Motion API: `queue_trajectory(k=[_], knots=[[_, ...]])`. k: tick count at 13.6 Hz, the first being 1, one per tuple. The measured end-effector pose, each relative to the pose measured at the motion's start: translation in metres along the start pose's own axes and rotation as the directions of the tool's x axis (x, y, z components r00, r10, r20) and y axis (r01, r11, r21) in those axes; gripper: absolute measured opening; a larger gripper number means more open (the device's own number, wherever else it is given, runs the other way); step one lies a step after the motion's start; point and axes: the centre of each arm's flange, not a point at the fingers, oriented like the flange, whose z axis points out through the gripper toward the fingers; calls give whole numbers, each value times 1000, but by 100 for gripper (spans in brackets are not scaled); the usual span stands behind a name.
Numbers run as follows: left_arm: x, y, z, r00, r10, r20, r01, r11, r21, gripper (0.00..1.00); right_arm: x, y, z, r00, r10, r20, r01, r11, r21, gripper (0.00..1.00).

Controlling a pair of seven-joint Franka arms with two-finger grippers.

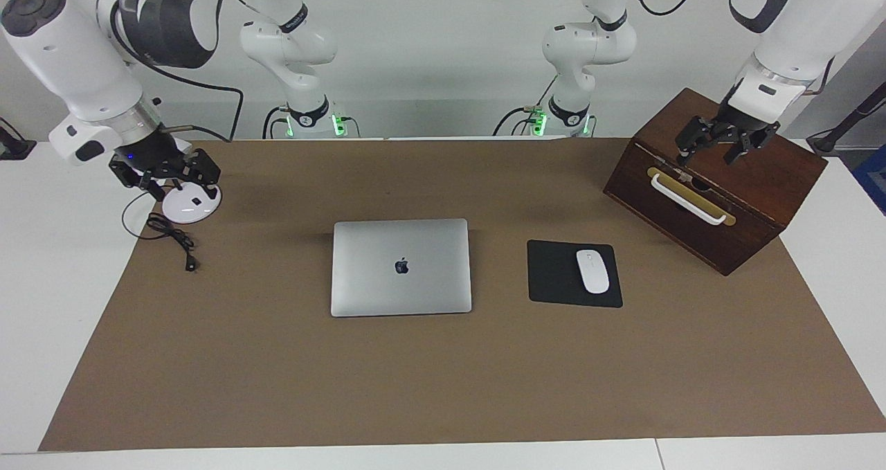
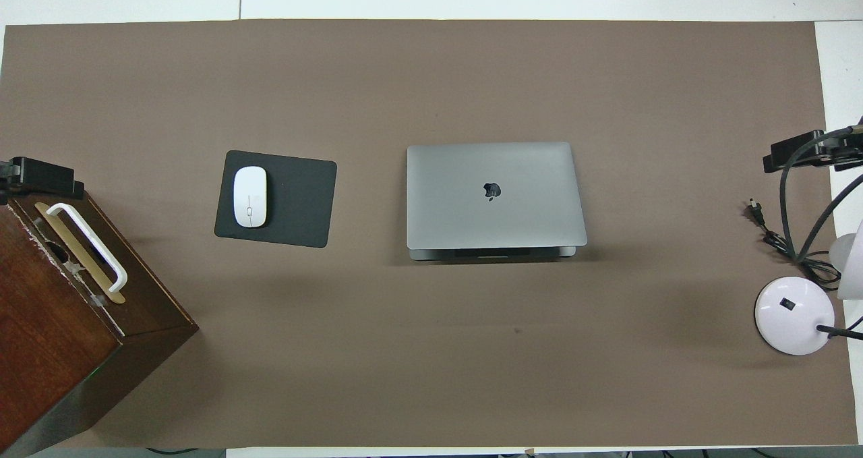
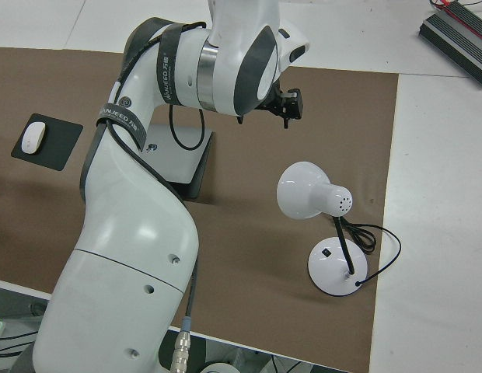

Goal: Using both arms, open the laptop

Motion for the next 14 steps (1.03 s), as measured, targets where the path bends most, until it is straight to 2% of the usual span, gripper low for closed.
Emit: queue_trajectory(k=[3, 4, 8, 12, 14], knots=[[1, 0, 0, 1000, 1, -5, -1, 1000, 0, 100, 0, 0, 0, 1000, 0, 0, 0, 1000, 0, 100], [1, 0, -1, 1000, 1, -9, -1, 1000, 1, 93, 0, 0, 0, 1000, 0, 0, 0, 1000, 0, 100], [2, 1, -1, 1000, 2, -16, -1, 1000, 1, 44, 0, 0, 0, 1000, 0, -1, 0, 1000, 0, 100], [2, -1, -1, 1000, -1, -17, 1, 1000, 1, 1, 2, 0, -1, 1000, 0, -16, 0, 1000, -2, 100], [2, -1, -1, 1000, -2, -17, 2, 1000, 1, 1, 3, 0, -2, 1000, 0, -26, 0, 1000, -3, 100]])
